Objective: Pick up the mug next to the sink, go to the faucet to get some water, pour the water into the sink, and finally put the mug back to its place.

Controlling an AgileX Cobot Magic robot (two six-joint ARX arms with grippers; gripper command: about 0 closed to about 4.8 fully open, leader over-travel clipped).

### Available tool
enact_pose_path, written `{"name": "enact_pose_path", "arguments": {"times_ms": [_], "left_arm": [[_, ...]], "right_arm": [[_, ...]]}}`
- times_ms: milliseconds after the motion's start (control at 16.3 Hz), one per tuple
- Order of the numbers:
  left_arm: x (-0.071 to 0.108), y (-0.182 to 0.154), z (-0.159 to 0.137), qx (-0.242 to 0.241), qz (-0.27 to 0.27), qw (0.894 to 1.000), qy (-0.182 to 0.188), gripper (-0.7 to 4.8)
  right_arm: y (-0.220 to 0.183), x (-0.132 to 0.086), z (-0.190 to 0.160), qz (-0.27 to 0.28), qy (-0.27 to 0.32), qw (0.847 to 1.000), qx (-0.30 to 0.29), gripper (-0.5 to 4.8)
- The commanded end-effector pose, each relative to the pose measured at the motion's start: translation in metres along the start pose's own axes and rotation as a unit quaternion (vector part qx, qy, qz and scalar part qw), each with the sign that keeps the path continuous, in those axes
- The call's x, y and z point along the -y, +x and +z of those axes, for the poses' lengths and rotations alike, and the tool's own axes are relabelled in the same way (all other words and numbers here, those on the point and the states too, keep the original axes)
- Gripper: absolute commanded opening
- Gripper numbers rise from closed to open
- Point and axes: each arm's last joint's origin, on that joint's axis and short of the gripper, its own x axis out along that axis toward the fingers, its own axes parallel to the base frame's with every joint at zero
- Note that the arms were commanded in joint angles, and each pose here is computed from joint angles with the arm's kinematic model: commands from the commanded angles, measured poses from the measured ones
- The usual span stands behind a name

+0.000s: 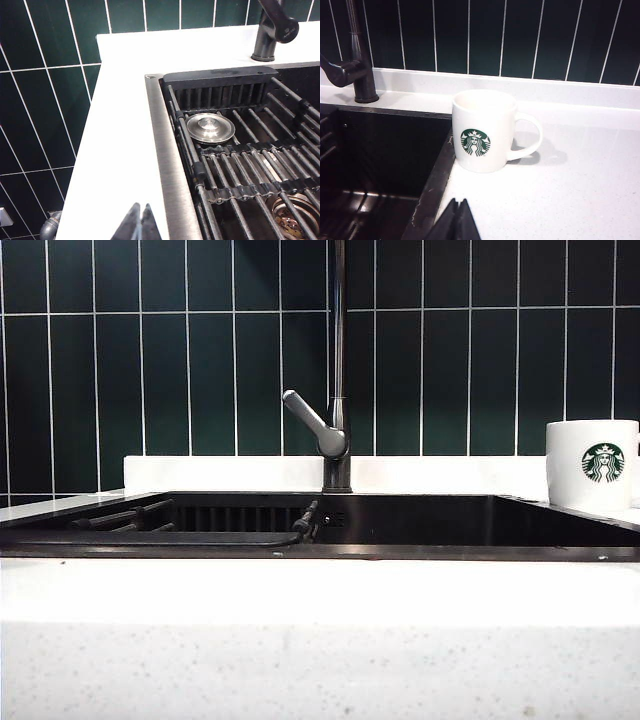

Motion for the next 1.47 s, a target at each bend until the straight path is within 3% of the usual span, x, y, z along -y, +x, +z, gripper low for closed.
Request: {"name": "enact_pose_path", "arguments": {"times_ms": [61, 306, 490, 736, 1471], "left_arm": [[-0.001, 0.000, 0.002, 0.004, 0.018, 1.000, 0.002, -0.06], [-0.002, 0.000, 0.002, 0.004, 0.033, 0.999, 0.001, -0.06], [-0.007, 0.001, 0.005, 0.018, 0.043, 0.998, -0.034, -0.06], [-0.012, 0.000, 0.005, 0.019, 0.065, 0.997, -0.035, -0.06], [-0.012, 0.000, 0.005, 0.019, 0.064, 0.997, -0.035, -0.06]], "right_arm": [[0.000, 0.000, 0.000, -0.001, 0.000, 1.000, 0.007, -0.06], [0.000, 0.000, 0.000, -0.001, 0.000, 1.000, 0.007, -0.05], [0.000, 0.000, 0.000, -0.001, 0.000, 1.000, 0.006, -0.06], [0.000, 0.000, 0.000, -0.001, 0.000, 1.000, 0.006, -0.06], [0.000, 0.000, 0.000, 0.000, 0.000, 1.000, 0.005, -0.05]]}}
